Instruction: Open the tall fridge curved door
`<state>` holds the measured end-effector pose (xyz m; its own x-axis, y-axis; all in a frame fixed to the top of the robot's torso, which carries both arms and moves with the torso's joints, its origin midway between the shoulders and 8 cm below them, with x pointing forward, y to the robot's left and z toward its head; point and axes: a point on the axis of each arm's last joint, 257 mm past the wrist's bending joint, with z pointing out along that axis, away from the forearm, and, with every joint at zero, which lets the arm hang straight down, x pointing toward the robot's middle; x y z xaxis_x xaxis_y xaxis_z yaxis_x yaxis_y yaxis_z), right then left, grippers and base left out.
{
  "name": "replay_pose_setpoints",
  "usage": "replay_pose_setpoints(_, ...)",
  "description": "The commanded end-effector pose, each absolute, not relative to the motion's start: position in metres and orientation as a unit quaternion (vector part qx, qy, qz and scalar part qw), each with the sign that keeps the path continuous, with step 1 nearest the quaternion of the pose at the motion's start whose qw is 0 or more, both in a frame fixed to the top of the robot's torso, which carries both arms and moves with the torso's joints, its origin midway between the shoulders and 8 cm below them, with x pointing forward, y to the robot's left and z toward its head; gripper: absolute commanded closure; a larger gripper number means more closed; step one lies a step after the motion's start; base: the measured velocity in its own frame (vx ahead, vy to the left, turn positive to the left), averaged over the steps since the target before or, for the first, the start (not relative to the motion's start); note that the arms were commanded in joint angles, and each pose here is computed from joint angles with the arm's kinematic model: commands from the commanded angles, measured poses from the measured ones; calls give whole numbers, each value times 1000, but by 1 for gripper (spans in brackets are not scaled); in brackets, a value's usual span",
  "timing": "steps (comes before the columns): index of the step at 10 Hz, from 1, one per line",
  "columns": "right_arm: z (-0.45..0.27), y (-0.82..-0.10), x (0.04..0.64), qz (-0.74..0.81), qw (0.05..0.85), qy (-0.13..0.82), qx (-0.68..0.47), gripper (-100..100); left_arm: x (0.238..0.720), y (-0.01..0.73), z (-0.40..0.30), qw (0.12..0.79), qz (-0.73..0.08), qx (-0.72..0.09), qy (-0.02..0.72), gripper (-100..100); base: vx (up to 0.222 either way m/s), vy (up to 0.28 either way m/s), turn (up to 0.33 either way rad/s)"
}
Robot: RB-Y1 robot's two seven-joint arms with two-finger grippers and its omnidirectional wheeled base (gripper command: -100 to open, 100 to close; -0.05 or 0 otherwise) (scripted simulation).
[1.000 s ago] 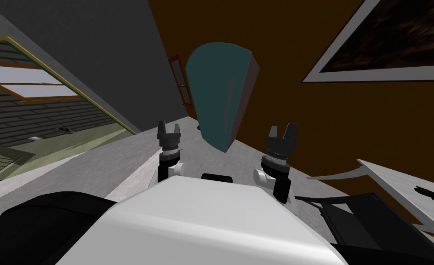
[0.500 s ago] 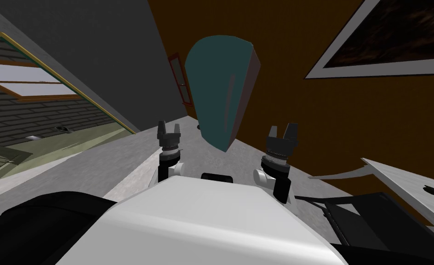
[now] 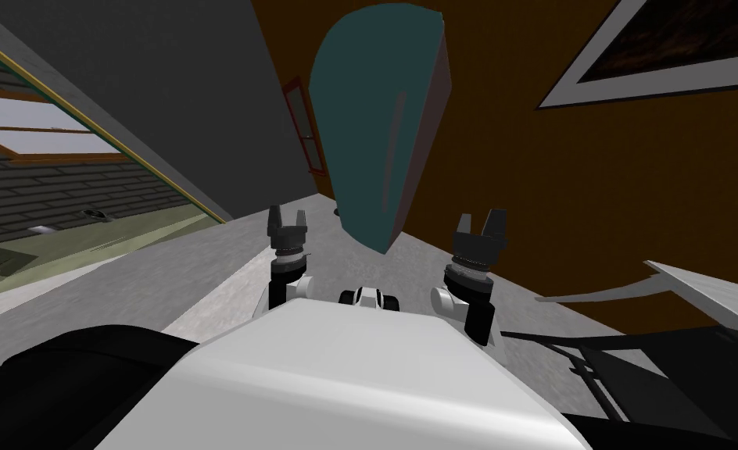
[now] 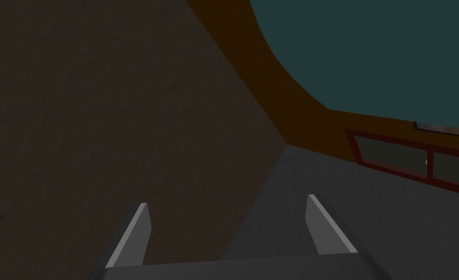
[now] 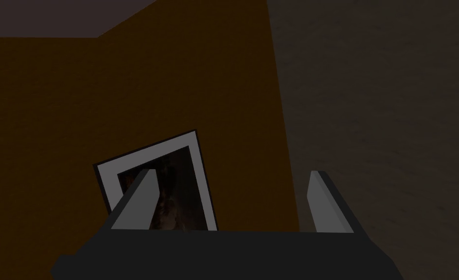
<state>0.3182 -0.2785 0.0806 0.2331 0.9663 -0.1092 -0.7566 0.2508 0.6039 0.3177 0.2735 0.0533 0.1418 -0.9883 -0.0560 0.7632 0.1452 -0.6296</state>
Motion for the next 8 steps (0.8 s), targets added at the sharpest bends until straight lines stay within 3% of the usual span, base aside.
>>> replay_pose_setpoints(1, 80, -279, 318, 571, 754, 239, 220, 0, 326, 266, 45, 713, -607, -216, 276, -100, 8, -27, -49)
replay_pose_setpoints(8, 80, -279, 318, 571, 754, 239, 220, 0, 374, 266, -3, 707, -565, -195, 378, -100, 29, -56, -110)
